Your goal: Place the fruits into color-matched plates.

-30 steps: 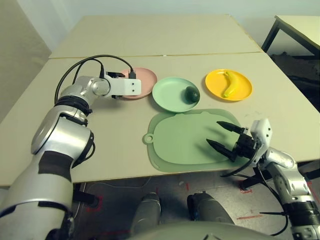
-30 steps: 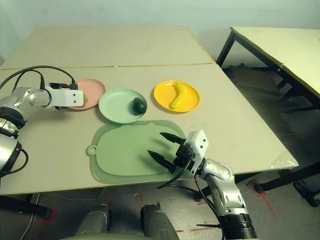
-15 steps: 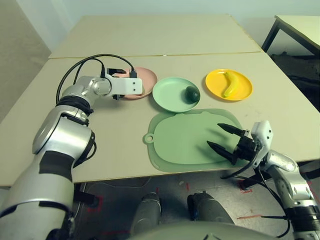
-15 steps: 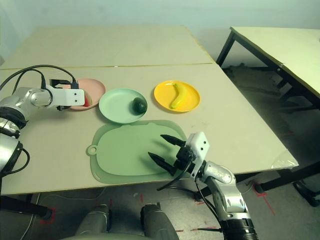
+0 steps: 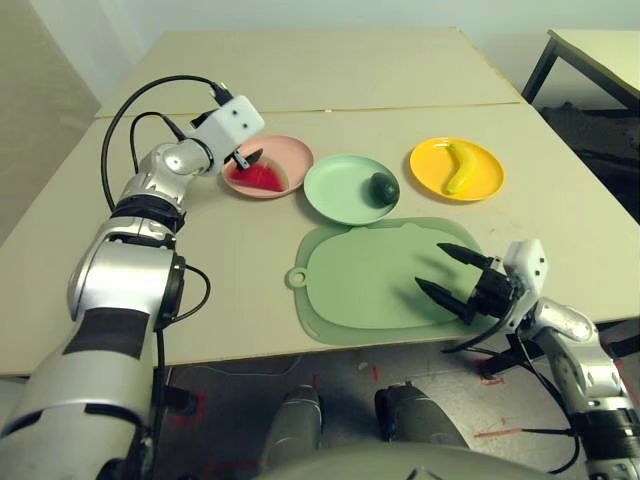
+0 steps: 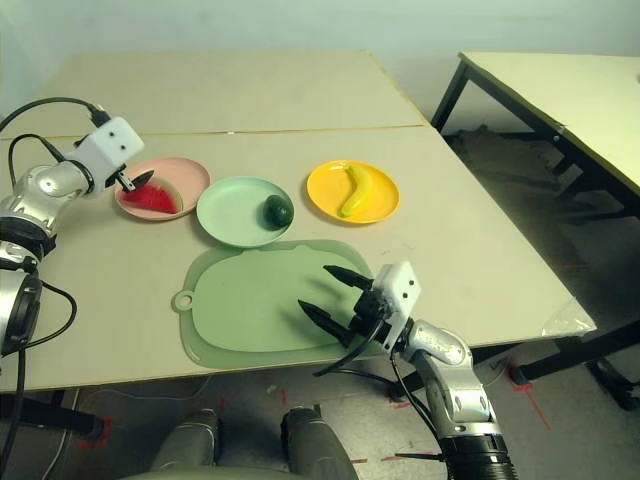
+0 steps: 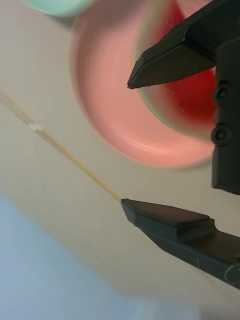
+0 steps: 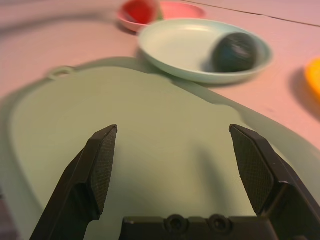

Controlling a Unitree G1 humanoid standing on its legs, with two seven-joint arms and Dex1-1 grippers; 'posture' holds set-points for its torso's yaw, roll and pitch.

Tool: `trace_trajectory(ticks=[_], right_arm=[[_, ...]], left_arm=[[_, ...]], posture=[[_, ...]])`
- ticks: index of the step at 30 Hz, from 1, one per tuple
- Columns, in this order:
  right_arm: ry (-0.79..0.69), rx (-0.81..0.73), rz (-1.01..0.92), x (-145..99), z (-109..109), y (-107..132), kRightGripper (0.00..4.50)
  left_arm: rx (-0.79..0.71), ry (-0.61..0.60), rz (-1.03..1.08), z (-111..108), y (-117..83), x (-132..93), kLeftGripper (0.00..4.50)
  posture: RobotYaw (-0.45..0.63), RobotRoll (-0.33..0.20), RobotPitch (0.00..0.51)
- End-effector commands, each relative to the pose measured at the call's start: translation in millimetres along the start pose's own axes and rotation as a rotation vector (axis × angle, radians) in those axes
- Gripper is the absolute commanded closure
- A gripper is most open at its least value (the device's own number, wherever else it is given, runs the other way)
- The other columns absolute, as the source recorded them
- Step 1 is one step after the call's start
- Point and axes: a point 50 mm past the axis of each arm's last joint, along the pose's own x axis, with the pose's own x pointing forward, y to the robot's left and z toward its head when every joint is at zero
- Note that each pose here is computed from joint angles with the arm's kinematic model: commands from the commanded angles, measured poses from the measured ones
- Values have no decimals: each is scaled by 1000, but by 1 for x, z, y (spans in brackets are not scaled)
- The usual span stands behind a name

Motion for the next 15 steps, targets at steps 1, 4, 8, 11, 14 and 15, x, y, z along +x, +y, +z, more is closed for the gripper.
trace_trajectory(ticks=[1,4,8,11,14,15], right_arm=[[6,-58,-116,-15,-2,-15,0],[-28,-82,-246,-23,-2,-27,0],[-67,-76,-477,-36,-7,-40,0],[-56,-65,-651,-53,-14,-48,0],[-36,-97,-657,-65,-17,-46,0],[-29,-100,-648,-68,-17,-44,0]], left_arm=[[-248,-99,46,-13,-3,-28,48],[-454,-130,77,-29,-33,-69,48],[-746,-89,145,-41,-78,-111,48],[-816,-68,183,-41,-104,-127,48],[-809,-31,196,-42,-123,-133,48],[-795,-11,189,-43,-129,-133,48]], posture=[[22,0,112],[58,0,119],[98,0,123],[104,0,126],[99,0,126],[96,0,127]])
